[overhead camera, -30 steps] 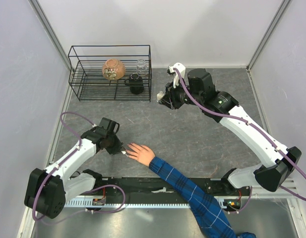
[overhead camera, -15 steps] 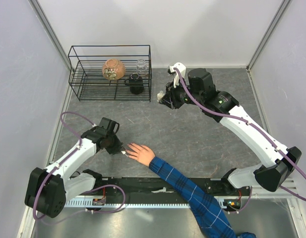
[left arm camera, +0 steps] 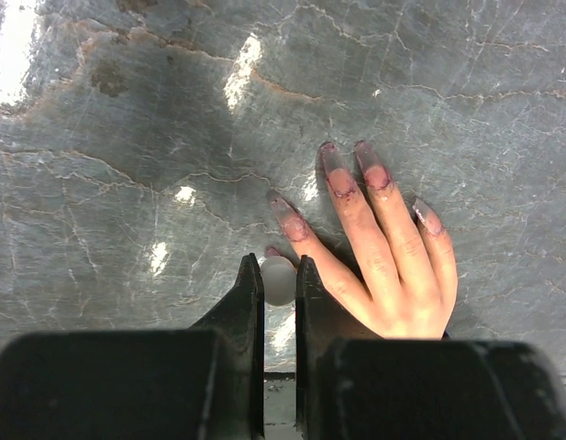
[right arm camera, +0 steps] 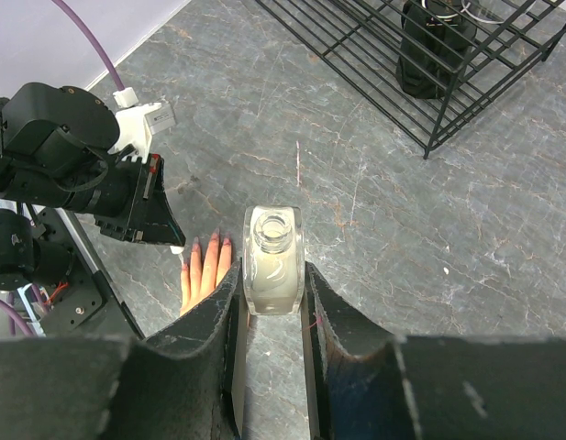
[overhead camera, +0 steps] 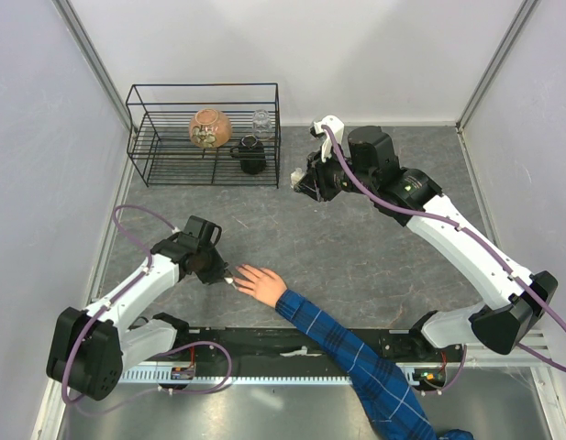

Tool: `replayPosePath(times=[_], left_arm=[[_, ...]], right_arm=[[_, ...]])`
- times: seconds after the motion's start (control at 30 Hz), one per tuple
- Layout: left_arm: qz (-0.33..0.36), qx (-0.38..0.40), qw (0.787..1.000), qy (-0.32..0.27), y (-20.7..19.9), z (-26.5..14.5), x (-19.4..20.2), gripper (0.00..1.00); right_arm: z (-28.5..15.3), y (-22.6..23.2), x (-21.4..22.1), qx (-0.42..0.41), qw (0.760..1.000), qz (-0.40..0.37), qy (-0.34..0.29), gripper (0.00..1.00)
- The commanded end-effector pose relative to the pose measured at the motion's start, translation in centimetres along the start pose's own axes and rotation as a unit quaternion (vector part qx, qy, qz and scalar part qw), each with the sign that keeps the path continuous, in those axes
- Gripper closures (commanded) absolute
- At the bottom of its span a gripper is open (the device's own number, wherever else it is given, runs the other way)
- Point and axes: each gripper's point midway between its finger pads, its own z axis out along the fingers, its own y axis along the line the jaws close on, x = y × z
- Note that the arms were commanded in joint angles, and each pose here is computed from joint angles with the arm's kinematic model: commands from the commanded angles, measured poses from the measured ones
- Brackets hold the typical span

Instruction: Paint the nails

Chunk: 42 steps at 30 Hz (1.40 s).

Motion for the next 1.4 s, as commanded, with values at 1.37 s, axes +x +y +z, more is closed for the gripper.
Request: replayPosePath(times=[1.37], left_arm=[[0.021,0.006,0.999,-0.03,-1.42,-0.04,-2.4,0.98]], right_arm=[[0.6,-0.47,-1.28,-0.011,1.0,0.001,-0.016,1.0]])
